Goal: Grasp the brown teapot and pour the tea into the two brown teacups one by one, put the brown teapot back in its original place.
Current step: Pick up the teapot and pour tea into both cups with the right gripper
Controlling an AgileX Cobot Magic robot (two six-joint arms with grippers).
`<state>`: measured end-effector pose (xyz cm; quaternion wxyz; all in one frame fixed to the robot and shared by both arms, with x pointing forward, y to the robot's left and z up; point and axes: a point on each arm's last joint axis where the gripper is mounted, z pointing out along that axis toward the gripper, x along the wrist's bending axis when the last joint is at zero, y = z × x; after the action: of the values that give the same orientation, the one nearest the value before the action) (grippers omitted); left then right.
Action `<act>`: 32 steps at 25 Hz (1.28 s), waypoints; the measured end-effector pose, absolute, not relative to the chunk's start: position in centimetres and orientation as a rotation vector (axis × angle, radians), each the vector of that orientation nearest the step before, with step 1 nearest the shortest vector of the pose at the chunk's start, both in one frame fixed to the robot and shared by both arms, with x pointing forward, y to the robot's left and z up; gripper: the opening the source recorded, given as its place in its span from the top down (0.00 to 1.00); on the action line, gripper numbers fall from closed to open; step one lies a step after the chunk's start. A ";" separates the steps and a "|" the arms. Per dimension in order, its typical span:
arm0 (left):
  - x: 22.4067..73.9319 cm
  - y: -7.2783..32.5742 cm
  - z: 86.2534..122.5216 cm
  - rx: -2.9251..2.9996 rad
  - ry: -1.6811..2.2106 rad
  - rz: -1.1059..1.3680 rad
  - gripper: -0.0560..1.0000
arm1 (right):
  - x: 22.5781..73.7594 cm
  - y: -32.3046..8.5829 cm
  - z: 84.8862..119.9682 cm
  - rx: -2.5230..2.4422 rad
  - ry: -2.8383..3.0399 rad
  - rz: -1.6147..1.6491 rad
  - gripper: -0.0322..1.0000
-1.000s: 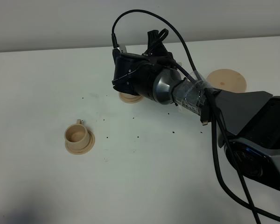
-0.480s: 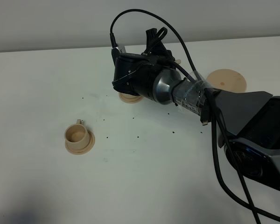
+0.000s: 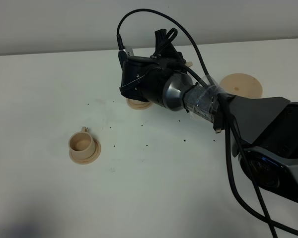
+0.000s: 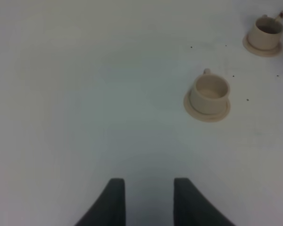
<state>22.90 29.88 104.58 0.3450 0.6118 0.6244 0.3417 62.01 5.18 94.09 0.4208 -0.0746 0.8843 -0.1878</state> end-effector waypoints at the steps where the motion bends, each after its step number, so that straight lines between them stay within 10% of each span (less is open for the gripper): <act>1: 22.9 29.9 104.6 1.588 1.621 0.887 0.66 | 62.0 5.2 94.1 -0.187 2.216 -0.471 0.85; 32: 22.9 29.9 104.6 1.588 1.621 0.887 0.66 | 61.2 5.5 95.4 0.108 2.369 -0.336 0.85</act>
<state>22.90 29.88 104.58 0.3450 0.6118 0.6244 0.3417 61.24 5.49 95.36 0.3645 0.0421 0.9210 -0.1308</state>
